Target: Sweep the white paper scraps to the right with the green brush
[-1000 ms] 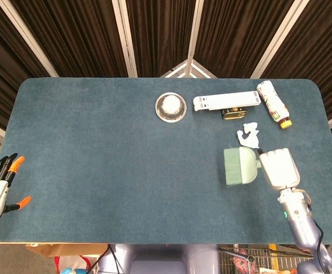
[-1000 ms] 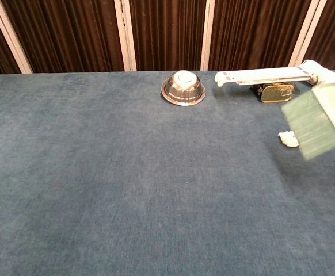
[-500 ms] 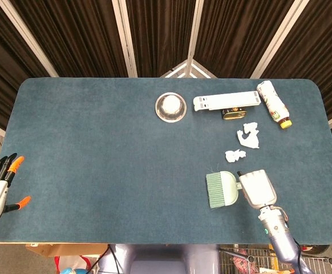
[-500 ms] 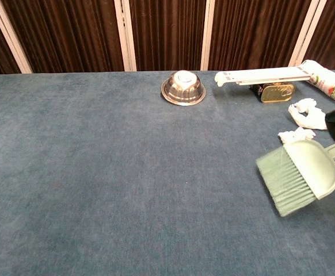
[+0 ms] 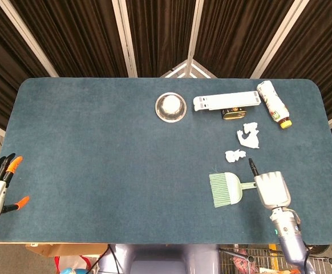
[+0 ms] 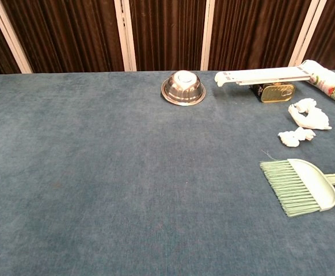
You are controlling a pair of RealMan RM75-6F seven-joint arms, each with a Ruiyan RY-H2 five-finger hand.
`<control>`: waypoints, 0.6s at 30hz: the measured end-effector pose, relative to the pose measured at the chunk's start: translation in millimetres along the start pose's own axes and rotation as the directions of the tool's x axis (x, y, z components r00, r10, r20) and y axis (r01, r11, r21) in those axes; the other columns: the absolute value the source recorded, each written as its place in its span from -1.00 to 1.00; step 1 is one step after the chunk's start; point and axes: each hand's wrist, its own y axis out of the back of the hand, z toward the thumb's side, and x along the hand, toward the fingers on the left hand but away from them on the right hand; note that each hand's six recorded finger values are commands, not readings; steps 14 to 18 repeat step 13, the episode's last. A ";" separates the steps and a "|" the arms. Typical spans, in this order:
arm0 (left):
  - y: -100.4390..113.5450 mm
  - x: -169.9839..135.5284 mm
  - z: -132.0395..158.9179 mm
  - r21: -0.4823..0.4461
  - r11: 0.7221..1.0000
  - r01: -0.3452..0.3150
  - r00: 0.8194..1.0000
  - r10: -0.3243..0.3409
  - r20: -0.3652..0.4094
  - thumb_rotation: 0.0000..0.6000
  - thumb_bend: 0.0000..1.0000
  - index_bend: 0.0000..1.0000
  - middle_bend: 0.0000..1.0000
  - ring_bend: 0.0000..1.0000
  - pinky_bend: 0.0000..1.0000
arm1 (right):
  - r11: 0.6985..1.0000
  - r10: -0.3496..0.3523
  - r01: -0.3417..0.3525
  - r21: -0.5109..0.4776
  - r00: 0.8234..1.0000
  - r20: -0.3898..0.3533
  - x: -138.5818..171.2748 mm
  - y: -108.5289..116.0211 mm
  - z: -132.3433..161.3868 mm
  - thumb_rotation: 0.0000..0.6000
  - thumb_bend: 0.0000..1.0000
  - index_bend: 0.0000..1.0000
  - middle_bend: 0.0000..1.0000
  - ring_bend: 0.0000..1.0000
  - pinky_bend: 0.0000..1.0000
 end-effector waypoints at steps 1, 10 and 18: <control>0.7 -0.3 -0.1 0.003 1.000 -0.004 1.000 0.004 0.001 1.00 -1.00 -1.00 -1.00 -1.00 -1.00 | 1.000 -0.007 0.007 -0.002 1.000 0.009 2.1 0.4 -5.0 1.00 -0.35 -1.00 -0.25 -0.33 -0.42; 4.6 -3.0 -3.2 0.051 0.998 -0.027 1.000 0.027 0.007 1.00 -1.00 -1.00 -1.00 -1.00 -1.00 | 0.974 -0.063 0.080 -0.210 0.994 0.084 30.3 4.1 -44.4 1.00 -0.35 -1.00 -1.00 -1.00 -1.00; 6.3 -2.8 -4.8 0.090 0.995 -0.041 0.999 0.041 0.008 1.00 -1.00 -1.00 -1.00 -1.00 -1.00 | 0.939 -0.090 0.122 -0.322 0.989 0.113 44.2 6.2 -60.1 1.00 -0.35 -1.00 -1.00 -1.00 -1.00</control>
